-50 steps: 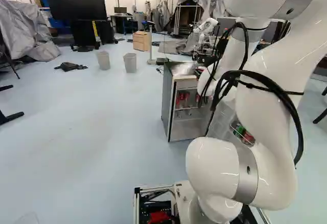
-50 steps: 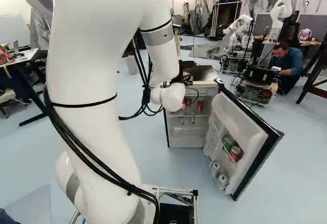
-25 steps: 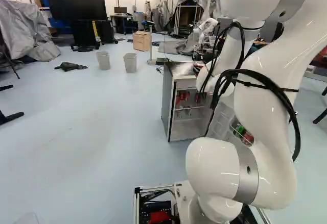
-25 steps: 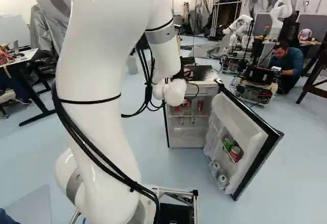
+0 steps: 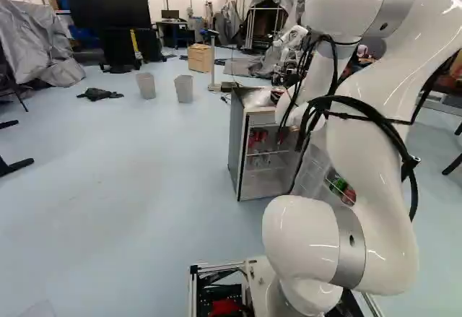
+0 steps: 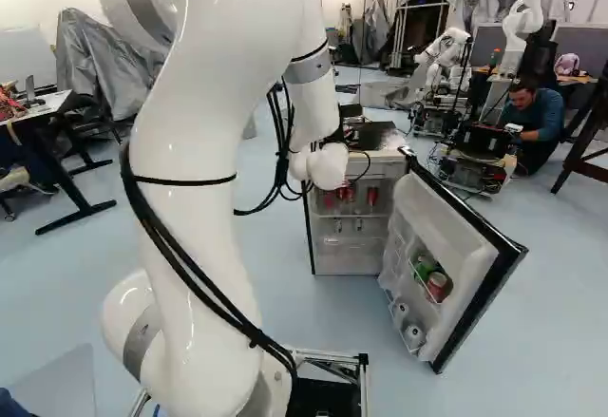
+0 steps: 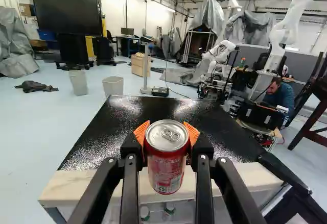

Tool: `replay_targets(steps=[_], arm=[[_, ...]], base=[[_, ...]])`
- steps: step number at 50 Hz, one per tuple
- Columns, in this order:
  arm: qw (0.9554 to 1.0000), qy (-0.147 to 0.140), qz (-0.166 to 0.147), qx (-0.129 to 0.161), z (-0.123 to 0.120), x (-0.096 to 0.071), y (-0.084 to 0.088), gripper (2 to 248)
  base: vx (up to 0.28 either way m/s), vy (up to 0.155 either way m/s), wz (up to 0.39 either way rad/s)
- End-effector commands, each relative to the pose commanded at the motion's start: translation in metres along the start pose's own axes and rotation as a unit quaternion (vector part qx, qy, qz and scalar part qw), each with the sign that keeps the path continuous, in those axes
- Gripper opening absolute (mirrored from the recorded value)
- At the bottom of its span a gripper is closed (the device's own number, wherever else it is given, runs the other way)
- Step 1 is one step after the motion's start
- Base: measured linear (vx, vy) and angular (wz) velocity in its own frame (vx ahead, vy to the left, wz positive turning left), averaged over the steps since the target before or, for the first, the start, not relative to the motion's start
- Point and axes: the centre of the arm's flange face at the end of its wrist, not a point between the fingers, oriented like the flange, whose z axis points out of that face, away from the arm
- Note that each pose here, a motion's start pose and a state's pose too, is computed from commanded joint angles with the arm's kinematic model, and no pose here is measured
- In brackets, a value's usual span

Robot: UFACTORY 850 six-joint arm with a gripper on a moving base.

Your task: Grab a drink from the fridge

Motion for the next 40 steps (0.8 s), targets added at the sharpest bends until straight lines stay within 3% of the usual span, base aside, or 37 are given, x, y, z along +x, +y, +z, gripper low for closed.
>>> replay_targets(steps=[25, 40], arm=[[0.9999, -0.008, -0.005, 0.008, 0.041, -0.006, 0.0, 100], [0.9999, -0.007, 0.0, 0.009, 0.046, -0.006, 0.0, 100]], base=[[0.0, 0.0, 0.0], [0.0, 0.0, 0.0]])
